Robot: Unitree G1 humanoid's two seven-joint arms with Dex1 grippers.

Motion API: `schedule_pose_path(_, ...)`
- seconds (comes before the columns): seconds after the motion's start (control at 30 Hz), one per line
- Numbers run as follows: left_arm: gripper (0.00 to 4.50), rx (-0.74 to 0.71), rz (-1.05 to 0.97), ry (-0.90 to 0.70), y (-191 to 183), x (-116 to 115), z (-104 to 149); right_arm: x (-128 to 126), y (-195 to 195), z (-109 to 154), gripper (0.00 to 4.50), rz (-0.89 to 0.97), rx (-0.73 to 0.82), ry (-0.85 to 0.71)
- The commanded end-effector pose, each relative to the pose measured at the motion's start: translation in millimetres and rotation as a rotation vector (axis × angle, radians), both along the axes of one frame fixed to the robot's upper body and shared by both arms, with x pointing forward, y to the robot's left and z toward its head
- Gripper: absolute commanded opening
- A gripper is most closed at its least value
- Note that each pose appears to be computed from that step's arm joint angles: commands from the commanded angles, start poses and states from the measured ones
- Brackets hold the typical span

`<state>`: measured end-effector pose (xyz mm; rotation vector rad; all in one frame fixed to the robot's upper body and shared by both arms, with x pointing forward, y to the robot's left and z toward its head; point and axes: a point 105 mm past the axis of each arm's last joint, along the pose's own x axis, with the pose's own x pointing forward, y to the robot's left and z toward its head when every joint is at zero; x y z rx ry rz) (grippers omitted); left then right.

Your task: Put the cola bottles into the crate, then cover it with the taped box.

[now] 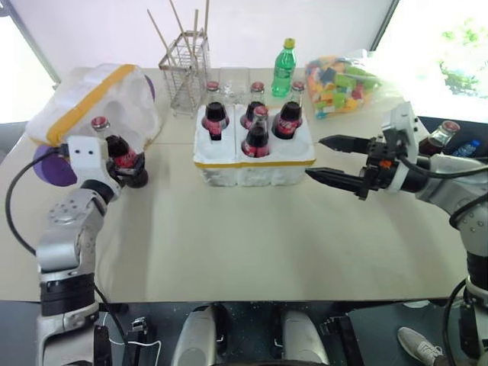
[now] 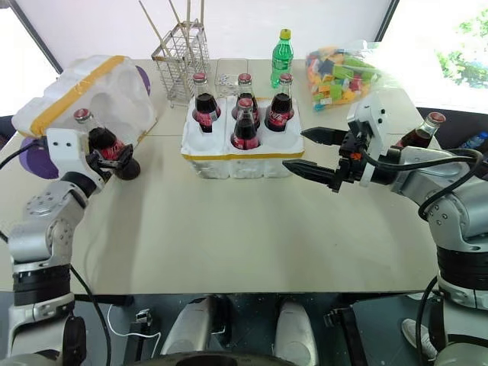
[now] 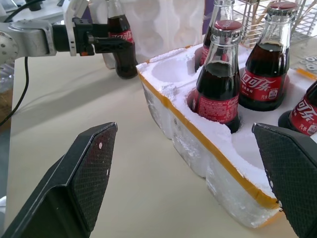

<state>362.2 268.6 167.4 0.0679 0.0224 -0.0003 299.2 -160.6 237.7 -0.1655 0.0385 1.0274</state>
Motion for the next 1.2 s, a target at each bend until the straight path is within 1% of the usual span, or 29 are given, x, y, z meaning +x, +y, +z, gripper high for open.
schedule_pose_path(0.03, 4.45, 0.038, -0.010, -0.037, -4, 10, 7, -3, -4, 12, 4.50, -0.017, 0.024, -0.051)
schedule_pose_path(0.13, 4.45, 0.044, -0.025, -0.039, -8, 19, 5, -4, -4, 9, 4.50, -0.026, 0.012, -0.052)
schedule_pose_path(0.2, 3.93, 0.044, -0.037, -0.041, -10, 20, 5, -4, -5, 9, 4.50, -0.034, 0.008, -0.056)
schedule_pose_path(0.27, 3.20, 0.041, -0.030, -0.045, -7, 19, 6, -2, -8, 10, 4.50, -0.050, 0.016, -0.057)
schedule_pose_path(0.3, 2.77, 0.042, -0.022, -0.044, -4, 18, 6, -2, -9, 10, 4.50, -0.057, 0.018, -0.058)
schedule_pose_path(0.33, 2.83, 0.043, -0.016, -0.043, -2, 17, 7, -2, -9, 10, 4.50, -0.061, 0.019, -0.059)
schedule_pose_path(0.43, 2.83, 0.058, -0.019, -0.049, 1, 13, 13, -2, -10, 10, 4.50, -0.069, 0.019, -0.061)
schedule_pose_path(0.5, 2.83, 0.045, -0.068, -0.072, -3, 10, 25, -2, -11, 10, 4.50, -0.071, 0.019, -0.060)
schedule_pose_path(0.53, 2.83, 0.036, -0.110, -0.084, -8, 8, 33, -2, -11, 9, 4.50, -0.071, 0.018, -0.060)
schedule_pose_path(0.63, 2.83, 0.007, -0.353, -0.110, -37, -3, 71, -3, -12, 7, 4.50, -0.068, 0.006, -0.055)
schedule_pose_path(0.67, 2.83, 0.003, -0.402, -0.108, -43, -6, 77, -4, -12, 7, 4.50, -0.068, 0.003, -0.054)
schedule_pose_path(0.73, 2.83, 0.036, -0.587, -0.121, -64, -20, 101, -6, -12, 5, 4.50, -0.055, 0.009, -0.020)
schedule_pose_path(0.8, 2.83, 0.057, -0.703, -0.132, -76, -28, 121, -10, -10, 4, 4.50, -0.035, 0.012, -0.008)
schedule_pose_path(0.87, 2.83, 0.060, -0.727, -0.141, -80, -26, 133, -12, -9, 5, 4.50, -0.028, 0.000, -0.022)
schedule_pose_path(0.97, 2.83, 0.074, -0.786, -0.182, -99, -13, 158, -18, -4, 8, 4.50, -0.001, -0.004, -0.044)
schedule_pose_path(1.03, 2.83, 0.082, -0.830, -0.185, -114, -5, 161, -23, -1, 10, 4.50, 0.020, -0.006, -0.054)
schedule_pose_path(1.13, 2.83, 0.120, -0.855, -0.154, -127, 8, 149, -25, 0, 11, 4.50, 0.016, -0.012, -0.060)
schedule_pose_path(1.2, 2.83, 0.117, -0.860, -0.128, -133, 17, 139, -26, 1, 12, 4.50, 0.012, -0.012, -0.063)
